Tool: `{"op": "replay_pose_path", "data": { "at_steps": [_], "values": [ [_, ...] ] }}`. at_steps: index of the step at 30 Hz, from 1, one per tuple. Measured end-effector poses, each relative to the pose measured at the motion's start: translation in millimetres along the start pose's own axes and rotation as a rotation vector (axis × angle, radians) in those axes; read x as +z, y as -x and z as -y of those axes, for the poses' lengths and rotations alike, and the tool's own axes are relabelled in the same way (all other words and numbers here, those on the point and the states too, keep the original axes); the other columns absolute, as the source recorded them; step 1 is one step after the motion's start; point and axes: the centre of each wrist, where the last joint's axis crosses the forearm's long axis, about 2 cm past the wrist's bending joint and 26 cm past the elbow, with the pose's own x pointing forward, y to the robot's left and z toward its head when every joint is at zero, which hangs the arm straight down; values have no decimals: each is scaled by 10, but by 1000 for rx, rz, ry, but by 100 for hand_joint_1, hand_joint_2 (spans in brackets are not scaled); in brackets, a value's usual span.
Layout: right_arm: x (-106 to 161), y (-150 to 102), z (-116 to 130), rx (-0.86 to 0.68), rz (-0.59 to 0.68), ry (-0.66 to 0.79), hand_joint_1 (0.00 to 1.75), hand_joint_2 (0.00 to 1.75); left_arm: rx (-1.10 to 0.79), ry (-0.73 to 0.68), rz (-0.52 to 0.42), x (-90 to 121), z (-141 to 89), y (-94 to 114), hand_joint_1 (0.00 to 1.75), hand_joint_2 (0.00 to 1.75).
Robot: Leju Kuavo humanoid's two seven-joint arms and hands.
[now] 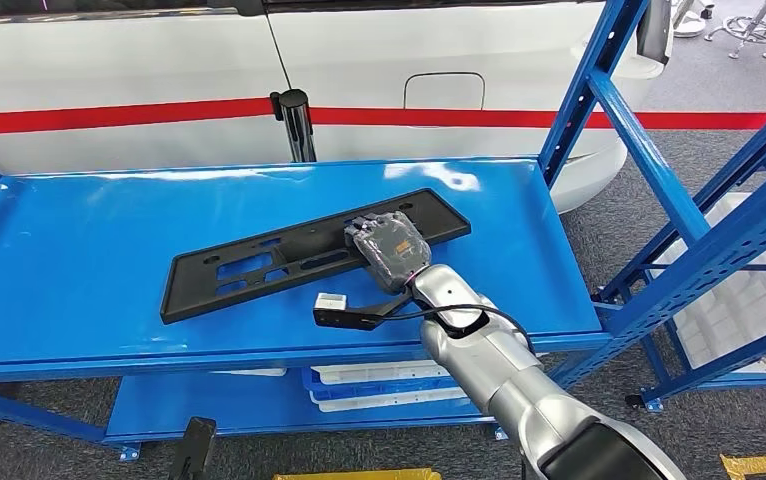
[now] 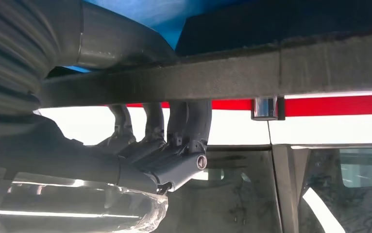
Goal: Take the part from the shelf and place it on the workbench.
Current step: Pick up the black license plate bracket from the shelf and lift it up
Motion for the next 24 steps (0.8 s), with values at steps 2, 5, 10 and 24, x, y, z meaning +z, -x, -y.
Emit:
{"op": "replay_pose_path", "data": {
  "at_steps": [2, 5, 10, 24],
  "values": [
    [-8, 3, 14, -7, 9, 8, 175, 175, 3, -3, 17, -1, -2, -1, 0, 131],
    [-13, 18, 36, -43, 37, 37, 175, 175, 31, -21, 99, -1, -7, 3, 0, 175],
    [-18, 80, 129, -91, 62, 158, 175, 175, 156, -209, 296, 10, -24, 28, 0, 175],
    [81, 277, 623, -129, 104, 508, 175, 175, 261, -316, 215, 77, 15, 191, 0, 175]
  ]
}}
